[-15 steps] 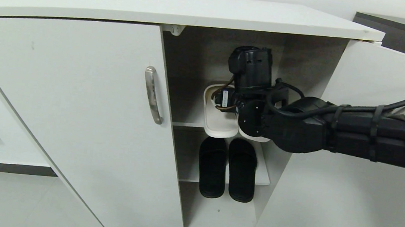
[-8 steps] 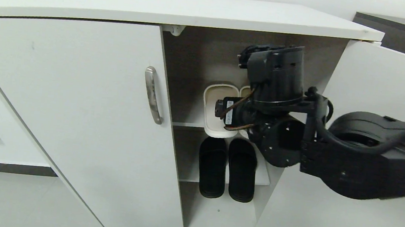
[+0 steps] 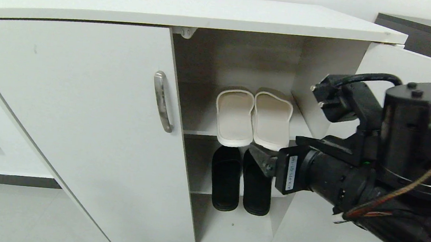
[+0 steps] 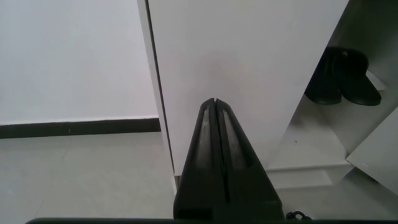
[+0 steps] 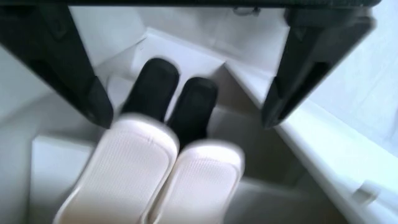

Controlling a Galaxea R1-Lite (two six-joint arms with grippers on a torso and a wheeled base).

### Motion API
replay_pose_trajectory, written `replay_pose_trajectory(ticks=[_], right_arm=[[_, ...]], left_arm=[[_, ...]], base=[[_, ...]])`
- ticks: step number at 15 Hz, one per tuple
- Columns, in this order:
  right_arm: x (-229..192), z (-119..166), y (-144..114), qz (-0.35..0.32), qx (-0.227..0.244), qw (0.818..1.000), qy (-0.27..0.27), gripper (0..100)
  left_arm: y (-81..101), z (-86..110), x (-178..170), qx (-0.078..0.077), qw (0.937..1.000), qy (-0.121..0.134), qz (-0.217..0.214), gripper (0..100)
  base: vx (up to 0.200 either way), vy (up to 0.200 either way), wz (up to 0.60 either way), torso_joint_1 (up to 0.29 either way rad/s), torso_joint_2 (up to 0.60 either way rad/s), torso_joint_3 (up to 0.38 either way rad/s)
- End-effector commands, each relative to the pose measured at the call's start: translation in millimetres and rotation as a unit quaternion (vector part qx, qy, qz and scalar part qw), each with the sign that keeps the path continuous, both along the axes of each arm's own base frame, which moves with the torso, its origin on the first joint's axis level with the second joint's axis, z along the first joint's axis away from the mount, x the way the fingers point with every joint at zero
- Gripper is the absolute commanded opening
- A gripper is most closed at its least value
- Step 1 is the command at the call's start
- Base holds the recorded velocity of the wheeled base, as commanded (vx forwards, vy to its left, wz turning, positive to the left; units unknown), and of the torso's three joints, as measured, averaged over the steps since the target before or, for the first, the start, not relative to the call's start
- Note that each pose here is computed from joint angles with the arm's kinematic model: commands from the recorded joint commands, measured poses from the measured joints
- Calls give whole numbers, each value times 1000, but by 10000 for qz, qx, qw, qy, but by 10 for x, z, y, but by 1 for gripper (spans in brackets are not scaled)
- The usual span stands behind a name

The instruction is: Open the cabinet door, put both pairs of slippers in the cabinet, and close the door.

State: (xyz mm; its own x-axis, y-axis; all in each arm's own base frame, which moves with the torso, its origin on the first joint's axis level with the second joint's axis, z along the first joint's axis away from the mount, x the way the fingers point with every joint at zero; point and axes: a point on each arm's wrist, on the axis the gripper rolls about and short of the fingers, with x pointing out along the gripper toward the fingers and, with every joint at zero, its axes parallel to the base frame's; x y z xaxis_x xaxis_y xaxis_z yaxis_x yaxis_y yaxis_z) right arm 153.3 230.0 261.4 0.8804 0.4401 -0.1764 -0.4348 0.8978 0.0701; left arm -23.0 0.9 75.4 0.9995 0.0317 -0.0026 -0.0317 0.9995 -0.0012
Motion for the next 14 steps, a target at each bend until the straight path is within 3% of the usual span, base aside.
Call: replay_pose_trajectory(ticks=[1,8,14], right_arm=[[-66,-11,-70,78,28,10000,-3,0],[-62,-41,-56,78,-19,10000,24,0],[-90,-112,34,170,-129,9997,86,0]], left_arm=[[0,-1,1,-9,10000,10,3,0],[0,-1,1,-9,10000,10,-5,0],[0,-1,1,-9,10000,10,-5,0]], base=[[0,0,0,0,0,0],[0,0,0,0,0,0],[-200,0,0,2,6,2]])
